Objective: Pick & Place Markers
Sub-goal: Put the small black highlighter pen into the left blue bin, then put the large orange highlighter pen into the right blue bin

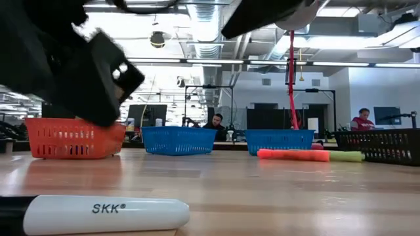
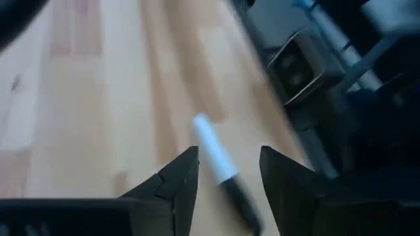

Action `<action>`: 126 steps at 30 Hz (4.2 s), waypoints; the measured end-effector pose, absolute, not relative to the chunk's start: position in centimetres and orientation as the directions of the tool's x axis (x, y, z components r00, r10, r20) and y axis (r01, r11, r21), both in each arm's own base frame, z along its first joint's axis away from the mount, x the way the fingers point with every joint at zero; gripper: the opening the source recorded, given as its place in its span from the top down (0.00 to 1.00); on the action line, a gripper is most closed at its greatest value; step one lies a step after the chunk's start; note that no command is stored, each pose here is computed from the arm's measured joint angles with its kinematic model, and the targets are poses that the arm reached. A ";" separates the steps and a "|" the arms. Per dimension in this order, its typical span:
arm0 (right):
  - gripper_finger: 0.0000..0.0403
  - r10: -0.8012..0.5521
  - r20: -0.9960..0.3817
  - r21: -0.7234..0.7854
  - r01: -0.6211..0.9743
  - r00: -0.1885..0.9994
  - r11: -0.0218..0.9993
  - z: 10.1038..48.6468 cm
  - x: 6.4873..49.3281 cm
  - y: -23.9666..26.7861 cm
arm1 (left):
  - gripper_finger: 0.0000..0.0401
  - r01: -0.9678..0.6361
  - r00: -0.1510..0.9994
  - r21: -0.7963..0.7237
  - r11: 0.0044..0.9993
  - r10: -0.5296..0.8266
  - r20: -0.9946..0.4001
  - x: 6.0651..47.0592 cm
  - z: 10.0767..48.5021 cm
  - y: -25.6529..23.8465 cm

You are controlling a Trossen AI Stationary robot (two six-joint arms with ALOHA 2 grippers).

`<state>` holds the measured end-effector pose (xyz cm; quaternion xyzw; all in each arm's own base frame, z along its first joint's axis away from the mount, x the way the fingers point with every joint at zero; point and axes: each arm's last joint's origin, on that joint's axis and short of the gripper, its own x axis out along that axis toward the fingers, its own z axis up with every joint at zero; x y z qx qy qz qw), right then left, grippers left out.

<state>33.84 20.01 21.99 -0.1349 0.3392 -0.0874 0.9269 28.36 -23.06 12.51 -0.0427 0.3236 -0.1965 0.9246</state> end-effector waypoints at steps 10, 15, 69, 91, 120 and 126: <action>1.00 -0.295 -0.637 -0.331 0.093 0.712 0.939 19.8 33.7 19.1 | 0.60 0.348 0.707 -0.212 0.913 -0.404 -0.580 28.7 9.1 -23.9; 1.00 -0.297 -0.645 -0.340 0.084 0.704 0.937 19.6 33.5 19.2 | 0.60 0.346 0.710 -0.205 0.915 -0.399 -0.580 28.9 8.7 -23.8; 1.00 -0.299 -0.672 -0.178 0.244 0.678 0.953 19.5 34.1 17.9 | 0.75 -0.403 0.675 0.200 0.893 0.437 -0.594 26.3 17.5 4.0; 0.68 -0.532 -0.806 -0.349 0.517 0.260 0.782 18.0 33.6 8.4 | 0.69 -0.263 0.796 0.011 0.965 0.224 -0.563 26.9 17.9 -1.6; 0.69 -0.379 -0.910 -0.240 0.531 0.168 0.812 12.9 31.8 5.0 | 0.69 0.091 0.828 0.064 0.994 -0.040 -0.559 25.1 17.9 -10.0; 0.71 -0.377 -0.906 -0.221 0.546 0.192 0.808 13.0 32.2 4.5 | 0.69 0.087 0.829 0.057 0.995 -0.040 -0.557 25.1 18.0 -10.0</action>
